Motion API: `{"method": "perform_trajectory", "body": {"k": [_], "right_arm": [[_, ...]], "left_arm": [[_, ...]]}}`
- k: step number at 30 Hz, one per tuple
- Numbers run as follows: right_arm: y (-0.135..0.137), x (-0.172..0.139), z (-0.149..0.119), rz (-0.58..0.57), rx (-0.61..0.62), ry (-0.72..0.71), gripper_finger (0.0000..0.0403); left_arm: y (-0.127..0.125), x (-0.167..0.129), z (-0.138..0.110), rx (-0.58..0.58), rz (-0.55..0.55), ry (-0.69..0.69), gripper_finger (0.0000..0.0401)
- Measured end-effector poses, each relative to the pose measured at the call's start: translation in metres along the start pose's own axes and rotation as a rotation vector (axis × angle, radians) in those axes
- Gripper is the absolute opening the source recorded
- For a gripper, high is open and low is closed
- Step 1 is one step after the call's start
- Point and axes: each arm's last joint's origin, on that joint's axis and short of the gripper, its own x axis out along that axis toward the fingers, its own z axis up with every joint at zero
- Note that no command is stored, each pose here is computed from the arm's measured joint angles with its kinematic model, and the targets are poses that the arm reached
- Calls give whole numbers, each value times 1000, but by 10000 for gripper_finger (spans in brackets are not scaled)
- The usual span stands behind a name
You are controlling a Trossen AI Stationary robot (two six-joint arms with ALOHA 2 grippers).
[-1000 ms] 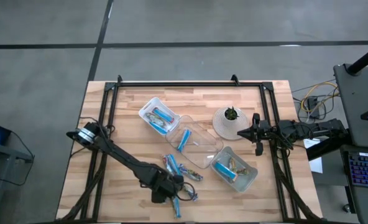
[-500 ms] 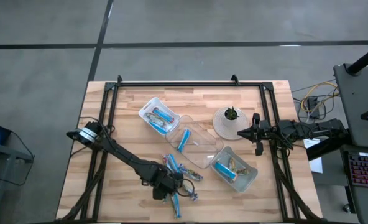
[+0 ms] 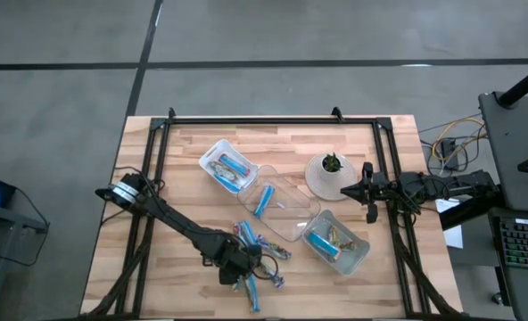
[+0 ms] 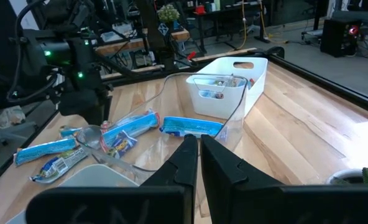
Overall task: Pick and place Granola Bars by type
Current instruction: Put the orange granola bar into the gray bin
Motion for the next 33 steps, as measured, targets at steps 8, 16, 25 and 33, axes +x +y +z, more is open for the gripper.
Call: {"method": "perform_trajectory", "body": {"k": [8, 16, 25, 33], "right_arm": [[0, 0, 0, 0, 0, 0, 13], [0, 0, 0, 0, 0, 0, 13], [0, 0, 0, 0, 0, 0, 13], [0, 0, 0, 0, 0, 0, 13]], "left_arm": [[-2, 0, -1, -68, -25, -2, 117], [-6, -2, -2, -127, -58, 11, 77], [-7, -3, -3, -196, -89, -19, 71], [-5, -6, -3, -235, -94, -40, 50]]}}
